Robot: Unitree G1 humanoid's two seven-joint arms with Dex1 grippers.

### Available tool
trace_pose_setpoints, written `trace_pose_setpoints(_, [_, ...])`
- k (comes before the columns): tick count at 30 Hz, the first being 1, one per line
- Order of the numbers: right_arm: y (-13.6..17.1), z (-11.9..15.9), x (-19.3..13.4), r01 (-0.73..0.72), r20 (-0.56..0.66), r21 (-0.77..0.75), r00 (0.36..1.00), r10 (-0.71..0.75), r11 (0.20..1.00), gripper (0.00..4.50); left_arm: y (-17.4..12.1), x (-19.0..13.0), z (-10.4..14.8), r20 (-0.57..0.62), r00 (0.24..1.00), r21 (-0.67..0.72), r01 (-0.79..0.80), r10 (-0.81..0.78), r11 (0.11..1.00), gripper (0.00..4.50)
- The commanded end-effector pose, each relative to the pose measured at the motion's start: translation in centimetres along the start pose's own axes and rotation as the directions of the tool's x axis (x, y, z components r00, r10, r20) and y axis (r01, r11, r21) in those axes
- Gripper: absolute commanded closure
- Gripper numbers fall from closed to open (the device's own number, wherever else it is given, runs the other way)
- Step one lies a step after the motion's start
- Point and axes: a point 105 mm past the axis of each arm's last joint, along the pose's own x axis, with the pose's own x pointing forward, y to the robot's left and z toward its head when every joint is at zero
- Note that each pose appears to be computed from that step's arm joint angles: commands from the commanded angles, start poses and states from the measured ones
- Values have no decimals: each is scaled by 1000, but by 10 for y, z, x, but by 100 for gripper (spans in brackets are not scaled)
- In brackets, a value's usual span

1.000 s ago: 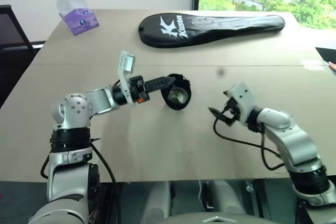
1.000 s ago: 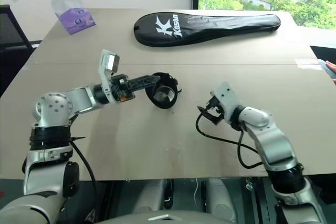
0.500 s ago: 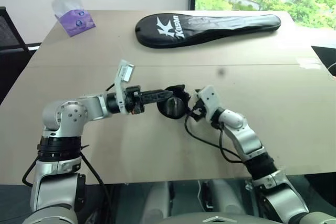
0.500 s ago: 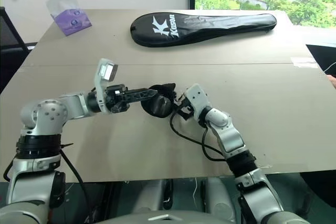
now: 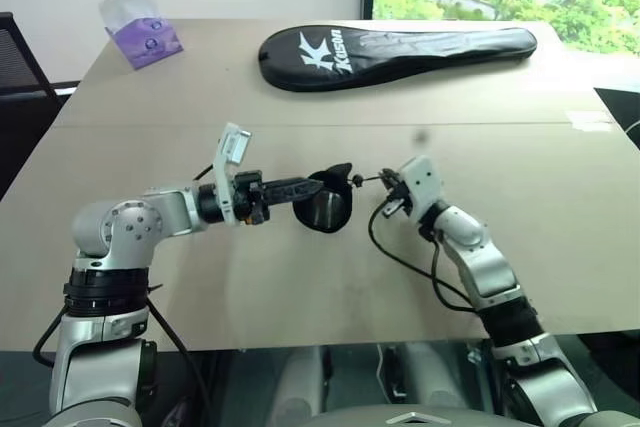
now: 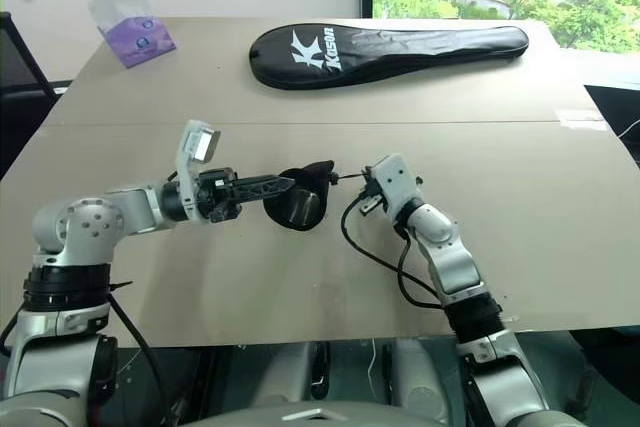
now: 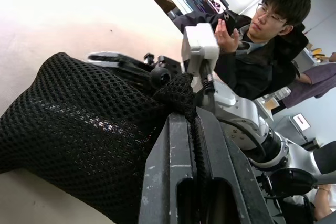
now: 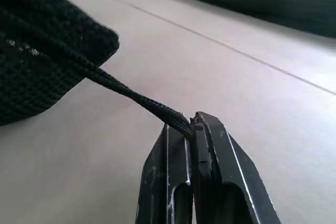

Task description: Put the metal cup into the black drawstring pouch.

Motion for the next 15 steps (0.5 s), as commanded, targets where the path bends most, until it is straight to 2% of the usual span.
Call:
trace_pose_setpoints(1, [-13,30,-10,48,73,-51,996,-44,998,448,-3,-1,5,32,999,30,21,-22,999,450])
trace_pose_setpoints(6, [-32,64,-23,113,128,-135,987,-96,984,448,-5,10,10,60,997,51,35,-38,998,450])
trace_pose_setpoints(10, [-48,105,-36,162,184,-255,976,-117,953,448,-8,23,26,122,991,184,37,-60,982,450])
trace_pose_setpoints(13, [-50,141,-44,170,235,-327,967,-95,930,450,-20,42,36,138,986,271,55,-95,961,355])
trace_pose_setpoints(15, [-49,161,-47,172,261,-376,962,-74,910,450,-27,57,45,149,985,354,24,-82,935,262])
